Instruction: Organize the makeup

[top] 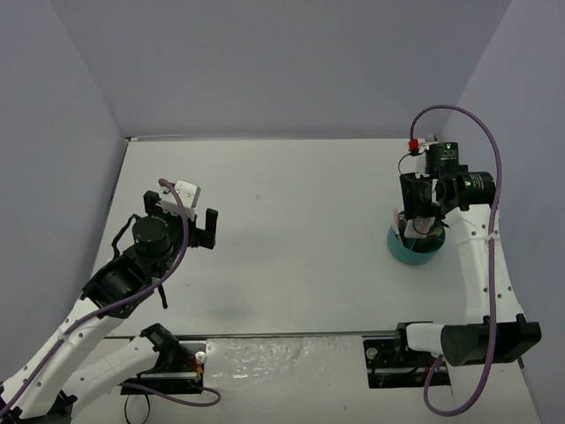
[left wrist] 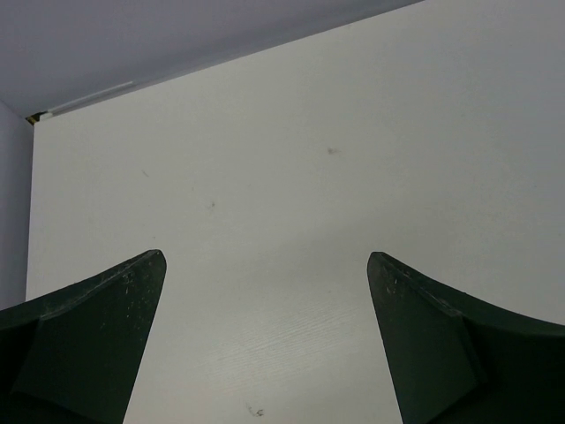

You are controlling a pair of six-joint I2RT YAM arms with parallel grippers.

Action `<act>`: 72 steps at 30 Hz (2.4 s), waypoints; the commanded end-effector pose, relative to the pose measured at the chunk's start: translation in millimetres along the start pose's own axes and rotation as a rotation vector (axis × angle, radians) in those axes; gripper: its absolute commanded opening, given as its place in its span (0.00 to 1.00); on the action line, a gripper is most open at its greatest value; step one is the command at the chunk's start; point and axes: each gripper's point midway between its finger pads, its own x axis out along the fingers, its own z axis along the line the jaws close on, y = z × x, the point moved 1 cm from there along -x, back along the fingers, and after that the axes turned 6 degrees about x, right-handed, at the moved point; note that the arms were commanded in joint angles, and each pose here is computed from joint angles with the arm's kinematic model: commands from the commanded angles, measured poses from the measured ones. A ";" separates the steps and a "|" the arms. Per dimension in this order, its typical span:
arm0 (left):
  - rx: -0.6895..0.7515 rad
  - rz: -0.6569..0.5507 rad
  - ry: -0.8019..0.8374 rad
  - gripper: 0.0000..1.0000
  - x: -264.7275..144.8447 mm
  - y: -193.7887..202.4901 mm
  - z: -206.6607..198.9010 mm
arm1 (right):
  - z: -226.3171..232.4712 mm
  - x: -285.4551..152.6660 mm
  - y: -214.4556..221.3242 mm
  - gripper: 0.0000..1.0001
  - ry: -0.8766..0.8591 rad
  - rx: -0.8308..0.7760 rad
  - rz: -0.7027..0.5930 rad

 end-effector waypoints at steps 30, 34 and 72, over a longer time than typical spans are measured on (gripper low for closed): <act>-0.019 -0.126 -0.045 0.97 -14.2 -9.2 17.5 | -42.1 21.0 17.8 0.00 -0.054 -0.125 -0.121; -0.018 -0.131 -0.055 0.97 -16.6 -9.1 20.1 | -45.0 27.4 20.4 0.00 -0.054 -0.127 -0.138; -0.017 -0.121 -0.065 0.97 -15.6 -2.4 21.7 | -57.3 59.7 37.5 0.74 -0.038 -0.088 -0.190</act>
